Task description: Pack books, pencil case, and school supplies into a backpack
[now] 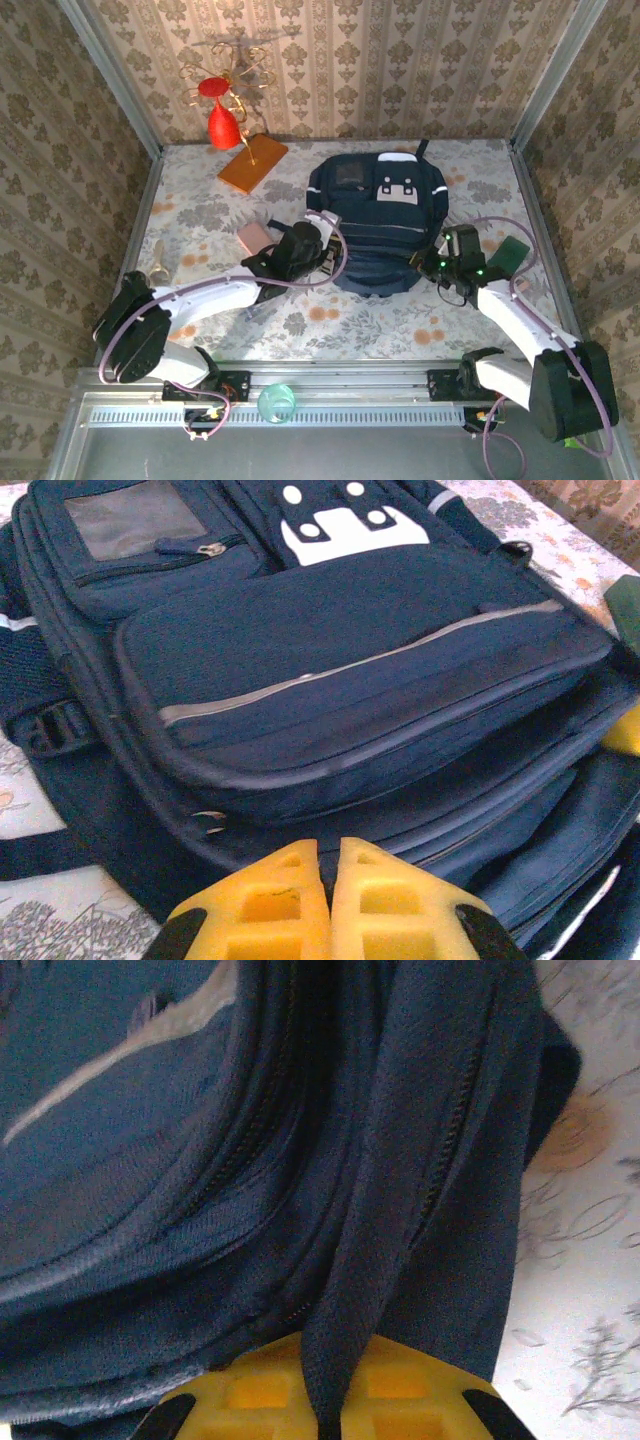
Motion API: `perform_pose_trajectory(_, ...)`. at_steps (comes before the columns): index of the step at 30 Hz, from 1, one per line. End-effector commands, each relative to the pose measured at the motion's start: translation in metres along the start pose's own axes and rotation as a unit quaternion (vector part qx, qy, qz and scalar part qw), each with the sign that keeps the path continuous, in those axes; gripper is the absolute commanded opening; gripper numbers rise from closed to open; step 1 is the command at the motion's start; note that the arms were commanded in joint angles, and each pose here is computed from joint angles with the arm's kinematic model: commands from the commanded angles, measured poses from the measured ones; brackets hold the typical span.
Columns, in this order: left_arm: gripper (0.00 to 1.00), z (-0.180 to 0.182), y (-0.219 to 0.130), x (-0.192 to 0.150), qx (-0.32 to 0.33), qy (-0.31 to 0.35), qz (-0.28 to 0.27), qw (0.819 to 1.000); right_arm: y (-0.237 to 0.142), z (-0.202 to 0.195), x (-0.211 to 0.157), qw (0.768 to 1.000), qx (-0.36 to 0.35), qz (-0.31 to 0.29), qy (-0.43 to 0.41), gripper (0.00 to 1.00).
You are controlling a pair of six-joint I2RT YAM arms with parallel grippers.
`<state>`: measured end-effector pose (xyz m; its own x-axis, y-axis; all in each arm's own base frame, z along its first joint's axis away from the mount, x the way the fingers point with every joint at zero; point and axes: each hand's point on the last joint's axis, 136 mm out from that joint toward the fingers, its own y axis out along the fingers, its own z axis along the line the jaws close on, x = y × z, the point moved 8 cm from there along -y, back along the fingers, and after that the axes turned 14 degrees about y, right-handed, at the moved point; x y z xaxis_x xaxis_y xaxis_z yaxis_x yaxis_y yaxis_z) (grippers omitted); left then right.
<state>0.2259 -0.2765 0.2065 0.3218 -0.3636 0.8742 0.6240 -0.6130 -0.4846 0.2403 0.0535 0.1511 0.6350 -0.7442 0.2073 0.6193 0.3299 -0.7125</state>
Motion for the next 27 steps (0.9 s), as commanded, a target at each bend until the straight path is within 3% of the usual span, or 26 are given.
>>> perform_pose_trajectory(1, 0.0, 0.029, -0.018, 0.006, 0.057, -0.006, -0.025, 0.998, -0.014, -0.019, 0.016, 0.998, -0.037, -0.044, 0.0, 0.08)
perform_pose_trajectory(11, 0.0, 0.072, -0.021, -0.002, 0.086, -0.038, -0.028, 0.995, -0.021, -0.022, 0.046, 0.997, -0.019, -0.067, 0.036, 0.06)
perform_pose_trajectory(13, 0.0, 0.068, -0.022, 0.001, 0.07, -0.042, -0.035, 0.996, -0.019, -0.018, 0.048, 0.998, -0.013, -0.055, 0.033, 0.13)
perform_pose_trajectory(19, 0.0, 0.045, -0.015, 0.007, 0.023, -0.051, -0.05, 0.997, -0.027, -0.014, 0.049, 0.997, -0.039, -0.059, -0.006, 0.52)
perform_pose_trajectory(24, 0.0, 0.03, -0.009, 0.013, 0.006, -0.042, -0.048, 0.998, -0.04, 0.011, 0.037, 0.994, -0.012, -0.072, -0.084, 0.65)
perform_pose_trajectory(27, 0.0, 0.027, -0.009, 0.015, 0.004, -0.039, -0.049, 0.998, -0.034, 0.046, 0.008, 0.979, 0.019, -0.048, -0.197, 0.7)
